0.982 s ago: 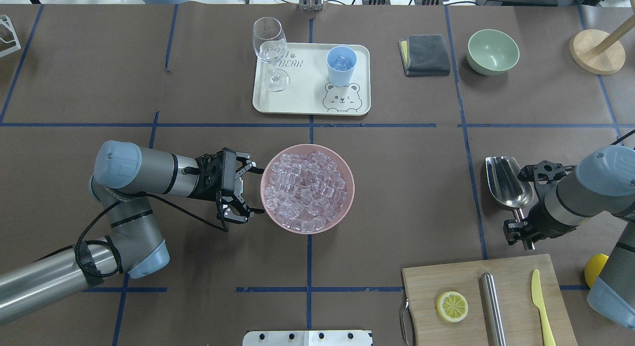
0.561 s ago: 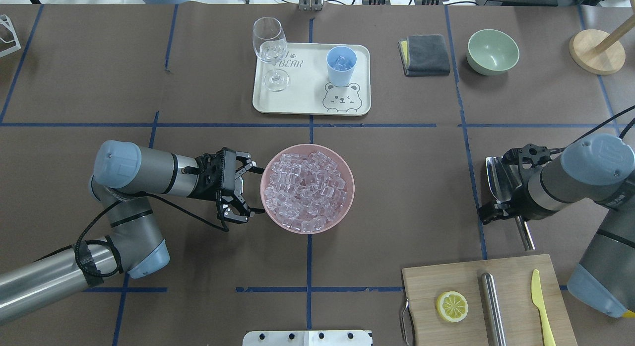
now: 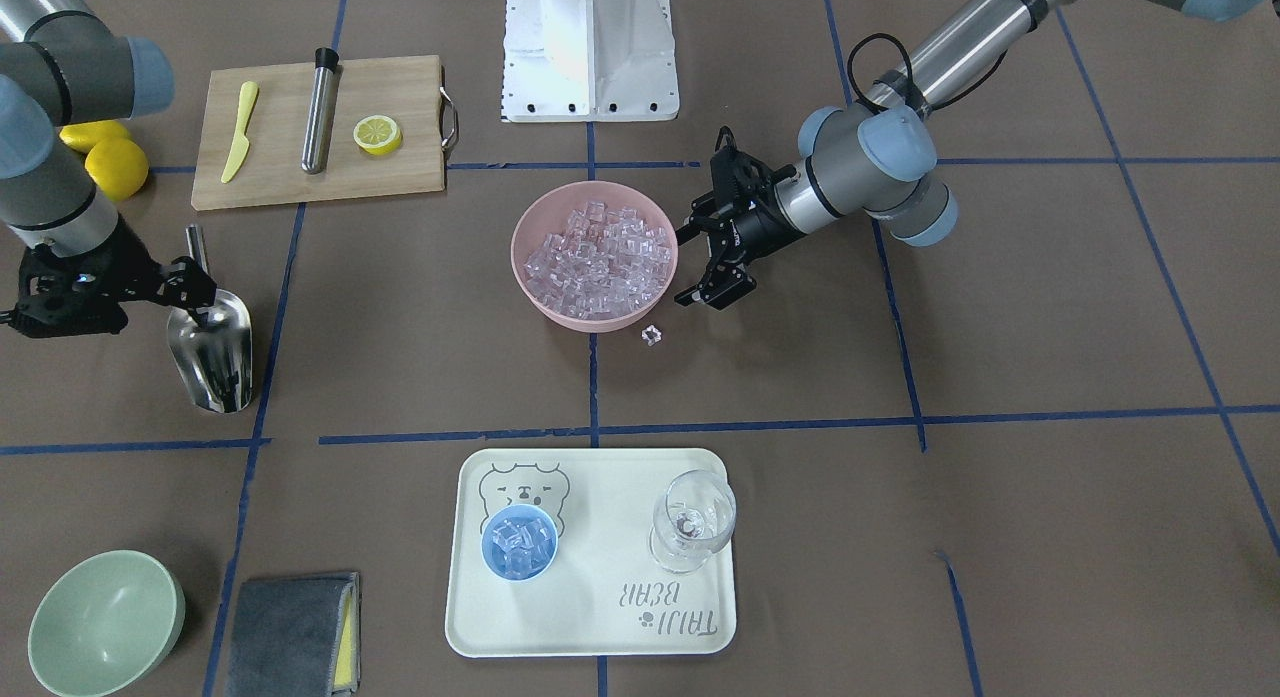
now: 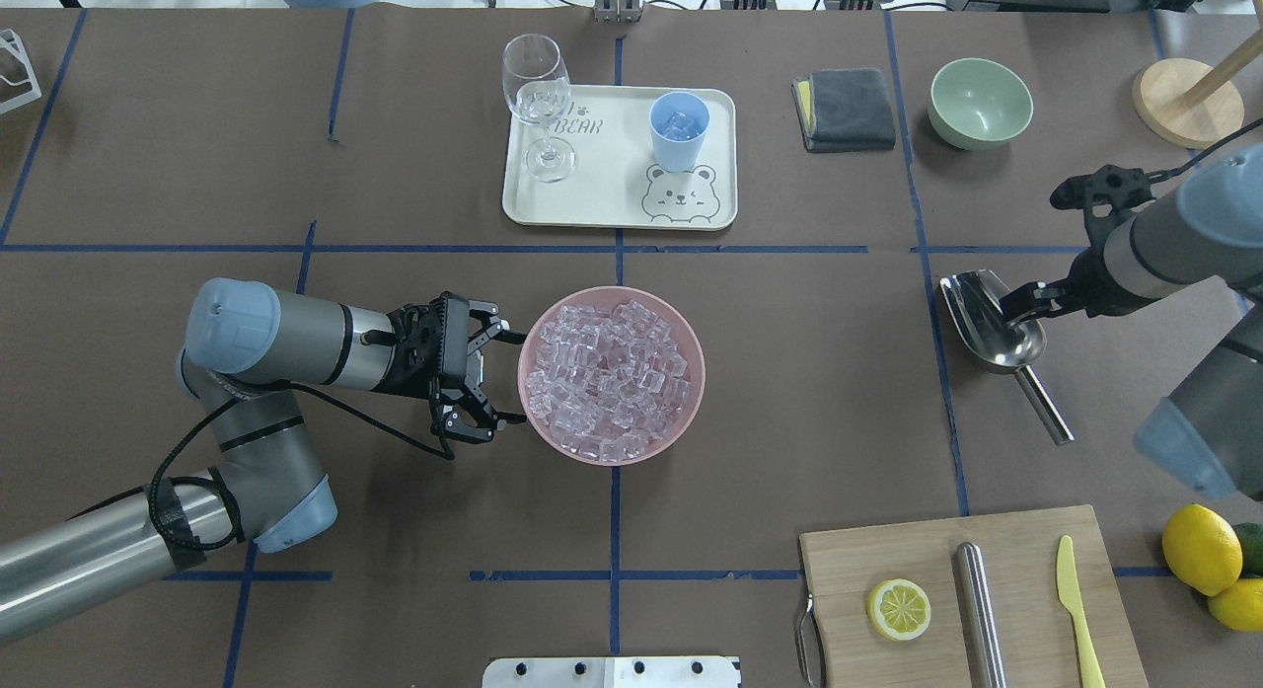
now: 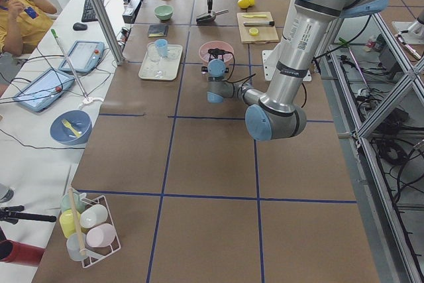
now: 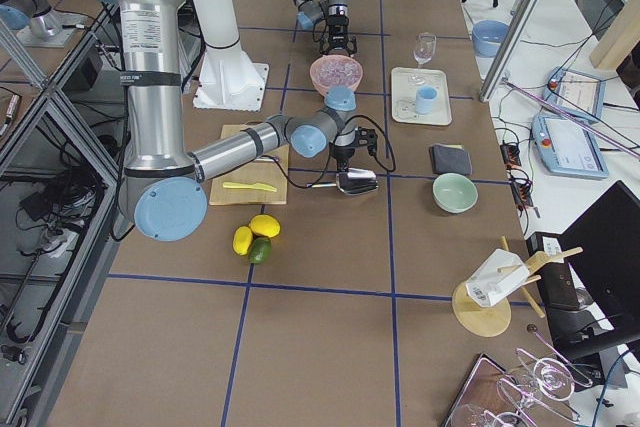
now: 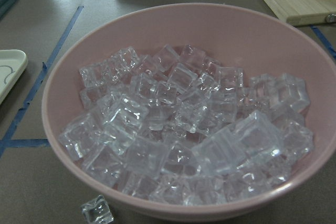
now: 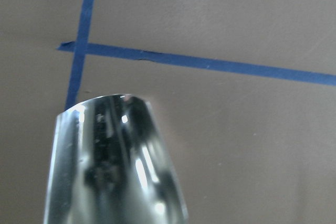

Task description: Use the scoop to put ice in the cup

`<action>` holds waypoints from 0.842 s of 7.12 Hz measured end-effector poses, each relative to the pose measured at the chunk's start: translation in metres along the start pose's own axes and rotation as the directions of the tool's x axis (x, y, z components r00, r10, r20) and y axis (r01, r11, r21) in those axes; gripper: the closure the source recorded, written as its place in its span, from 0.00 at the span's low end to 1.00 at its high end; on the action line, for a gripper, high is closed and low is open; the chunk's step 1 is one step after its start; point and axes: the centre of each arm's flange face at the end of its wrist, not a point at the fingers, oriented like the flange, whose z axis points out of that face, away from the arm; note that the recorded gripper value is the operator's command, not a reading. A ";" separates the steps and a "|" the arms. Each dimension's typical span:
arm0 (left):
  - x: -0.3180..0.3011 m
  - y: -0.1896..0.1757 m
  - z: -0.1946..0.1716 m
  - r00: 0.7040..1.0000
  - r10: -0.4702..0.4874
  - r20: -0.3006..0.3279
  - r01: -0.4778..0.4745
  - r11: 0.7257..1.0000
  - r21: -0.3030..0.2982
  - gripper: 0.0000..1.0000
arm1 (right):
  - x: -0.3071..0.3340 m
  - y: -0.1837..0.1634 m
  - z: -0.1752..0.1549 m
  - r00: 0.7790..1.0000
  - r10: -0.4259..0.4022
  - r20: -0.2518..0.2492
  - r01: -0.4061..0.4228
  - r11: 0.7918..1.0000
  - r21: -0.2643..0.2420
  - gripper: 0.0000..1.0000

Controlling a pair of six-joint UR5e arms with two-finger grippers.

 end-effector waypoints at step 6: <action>-0.003 -0.001 -0.002 1.000 -0.010 0.006 0.010 1.000 0.003 0.00 | 0.196 -0.034 -0.109 0.999 -0.033 0.029 0.034 0.999 -0.019 0.00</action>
